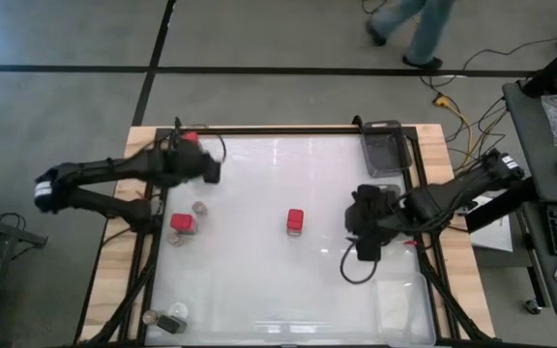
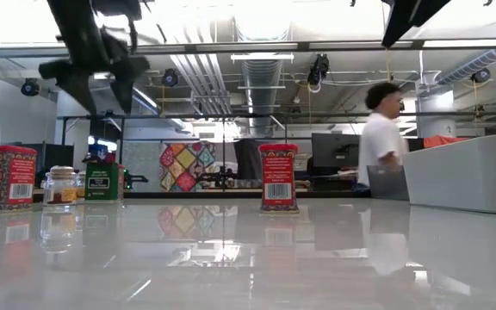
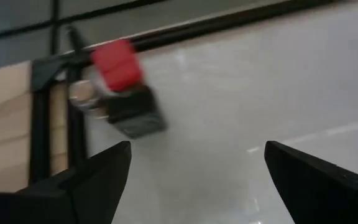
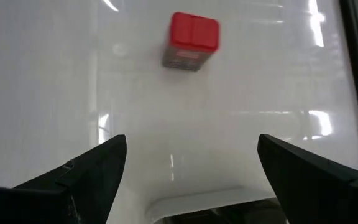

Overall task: Sort spices by type
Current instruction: Put the green seasoning can into the gray bin

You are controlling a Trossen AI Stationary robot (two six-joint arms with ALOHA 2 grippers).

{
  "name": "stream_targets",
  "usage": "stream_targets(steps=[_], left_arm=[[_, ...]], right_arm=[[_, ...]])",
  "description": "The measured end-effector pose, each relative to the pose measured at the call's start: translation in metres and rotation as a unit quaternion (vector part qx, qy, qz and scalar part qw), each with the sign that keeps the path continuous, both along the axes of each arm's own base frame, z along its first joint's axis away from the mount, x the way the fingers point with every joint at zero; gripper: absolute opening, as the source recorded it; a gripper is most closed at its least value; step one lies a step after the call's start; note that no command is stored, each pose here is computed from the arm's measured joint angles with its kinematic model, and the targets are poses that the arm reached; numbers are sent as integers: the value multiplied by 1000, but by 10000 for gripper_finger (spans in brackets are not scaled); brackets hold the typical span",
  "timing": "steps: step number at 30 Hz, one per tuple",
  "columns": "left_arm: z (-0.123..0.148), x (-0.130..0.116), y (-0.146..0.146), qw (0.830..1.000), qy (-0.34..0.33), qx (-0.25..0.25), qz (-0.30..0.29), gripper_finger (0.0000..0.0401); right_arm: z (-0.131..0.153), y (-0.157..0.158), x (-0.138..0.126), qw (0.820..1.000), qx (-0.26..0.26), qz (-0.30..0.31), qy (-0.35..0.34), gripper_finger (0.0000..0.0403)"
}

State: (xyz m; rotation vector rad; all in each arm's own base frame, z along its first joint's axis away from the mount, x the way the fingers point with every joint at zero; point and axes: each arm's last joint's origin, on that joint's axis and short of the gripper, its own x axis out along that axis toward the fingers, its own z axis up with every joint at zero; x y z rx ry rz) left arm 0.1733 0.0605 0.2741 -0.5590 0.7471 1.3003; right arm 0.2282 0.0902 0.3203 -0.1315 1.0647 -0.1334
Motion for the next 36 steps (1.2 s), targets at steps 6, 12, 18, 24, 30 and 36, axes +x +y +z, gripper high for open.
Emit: stream_targets(steps=[6,12,18,24,30,36], left_arm=[[-15,-14,48,996,-15,-28,87,354],[-30,-19,79,992,-16,-66,106,354],[-43,-28,100,987,-1,-112,119,354],[-47,-35,120,981,0,-149,124,354],[-47,-34,134,977,4,-177,119,354],[-59,-29,143,970,11,-219,103,354]], right_arm=[[-1,15,-5,999,-4,33,-1,354],[0,26,-11,998,-4,58,-3,354],[0,34,-15,997,0,71,-4,354],[0,34,-16,998,2,66,-5,354],[0,34,-16,998,4,61,-6,354],[0,34,-16,998,6,58,-6,354]])
